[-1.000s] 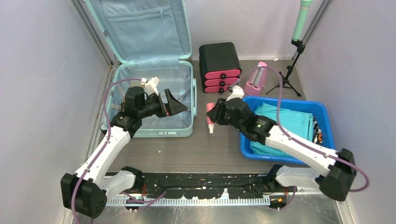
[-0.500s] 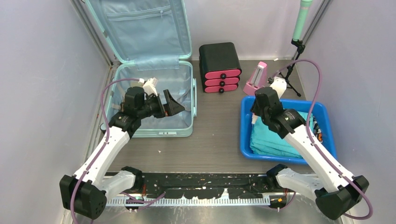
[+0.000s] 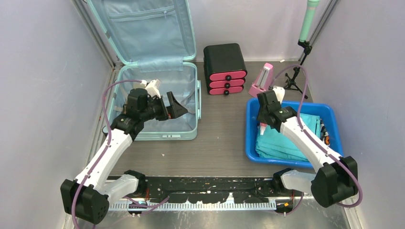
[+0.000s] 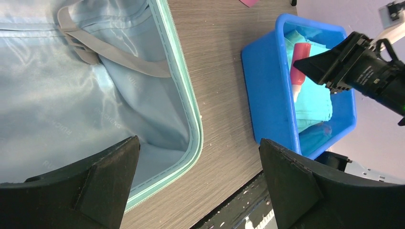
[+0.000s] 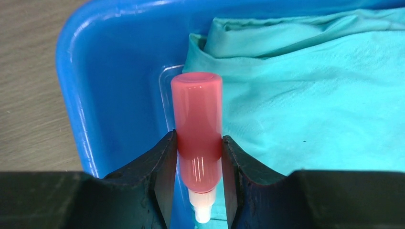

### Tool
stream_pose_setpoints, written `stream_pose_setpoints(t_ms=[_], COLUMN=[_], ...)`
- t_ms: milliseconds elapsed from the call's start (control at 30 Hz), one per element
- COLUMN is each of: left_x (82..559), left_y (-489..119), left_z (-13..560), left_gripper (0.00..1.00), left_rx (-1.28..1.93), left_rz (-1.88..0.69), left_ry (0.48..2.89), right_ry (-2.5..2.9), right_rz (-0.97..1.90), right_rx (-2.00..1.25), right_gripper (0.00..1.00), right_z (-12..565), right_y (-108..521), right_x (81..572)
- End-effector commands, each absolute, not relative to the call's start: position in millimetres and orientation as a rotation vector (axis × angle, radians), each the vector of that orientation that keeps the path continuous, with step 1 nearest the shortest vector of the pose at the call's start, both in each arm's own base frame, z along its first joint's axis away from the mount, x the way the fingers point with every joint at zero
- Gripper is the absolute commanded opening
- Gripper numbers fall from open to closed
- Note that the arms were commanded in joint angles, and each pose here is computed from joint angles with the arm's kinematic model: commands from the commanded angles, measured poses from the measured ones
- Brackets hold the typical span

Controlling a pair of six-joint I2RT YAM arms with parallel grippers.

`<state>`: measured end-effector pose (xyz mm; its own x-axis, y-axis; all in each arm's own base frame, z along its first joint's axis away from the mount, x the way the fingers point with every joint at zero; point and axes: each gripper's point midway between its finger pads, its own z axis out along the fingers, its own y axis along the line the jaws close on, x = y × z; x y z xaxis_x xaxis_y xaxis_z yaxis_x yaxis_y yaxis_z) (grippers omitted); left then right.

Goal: Open, take out, and arrange the luggage

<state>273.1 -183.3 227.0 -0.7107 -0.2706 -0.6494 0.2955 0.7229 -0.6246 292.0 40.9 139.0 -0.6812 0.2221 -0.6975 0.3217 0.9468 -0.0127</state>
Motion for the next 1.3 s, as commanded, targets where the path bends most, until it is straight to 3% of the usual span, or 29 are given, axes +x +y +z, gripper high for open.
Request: stream_pose_setpoints(t_ms=[0, 333, 500, 633, 767, 867, 933, 1033, 1267], left_x=[279.3, 280.5, 274.1, 279.6, 286.1, 302.8, 323.9, 350.4, 408.0], left_y=[-179.8, -178.0, -180.4, -166.6, -179.7, -195.4, -210.1, -242.3, -323.5], left_z=[248.9, 248.0, 254.7, 255.5, 269.9, 278.9, 281.3, 283.8, 284.1], left_gripper=[1.00, 1.00, 1.00, 1.00, 0.99, 0.89, 0.82, 0.78, 0.66], left_rx=[0.053, 0.052, 0.158, 0.134, 0.188, 0.158, 0.114, 0.106, 0.065], left_rz=[-0.907, -0.890, -0.890, -0.780, -0.853, -0.935, -0.858, -0.729, -0.701], left_ry=[2.101, 2.104, 2.094, 2.087, 2.016, 2.019, 2.031, 2.012, 1.887], right_ry=[2.299, 2.339, 2.312, 2.219, 2.098, 2.054, 2.002, 1.935, 1.856], right_rz=[-0.084, -0.089, -0.093, 0.047, 0.177, 0.289, 0.390, 0.454, 0.511], right_rx=[0.372, 0.359, 0.363, 0.379, 0.372, 0.371, 0.407, 0.446, 0.438], right_gripper=[0.19, 0.18, 0.17, 0.17, 0.17, 0.17, 0.17, 0.17, 0.17], right_z=[137.3, 127.9, 164.4, 213.5, 250.5, 261.5, 272.6, 286.9, 307.8], right_y=[53.7, 55.2, 50.6, 61.0, 75.1, 91.8, 103.5, 105.3, 98.4], right_x=[309.7, 307.7, 301.7, 300.7, 315.1, 326.9, 333.5, 331.2, 303.2])
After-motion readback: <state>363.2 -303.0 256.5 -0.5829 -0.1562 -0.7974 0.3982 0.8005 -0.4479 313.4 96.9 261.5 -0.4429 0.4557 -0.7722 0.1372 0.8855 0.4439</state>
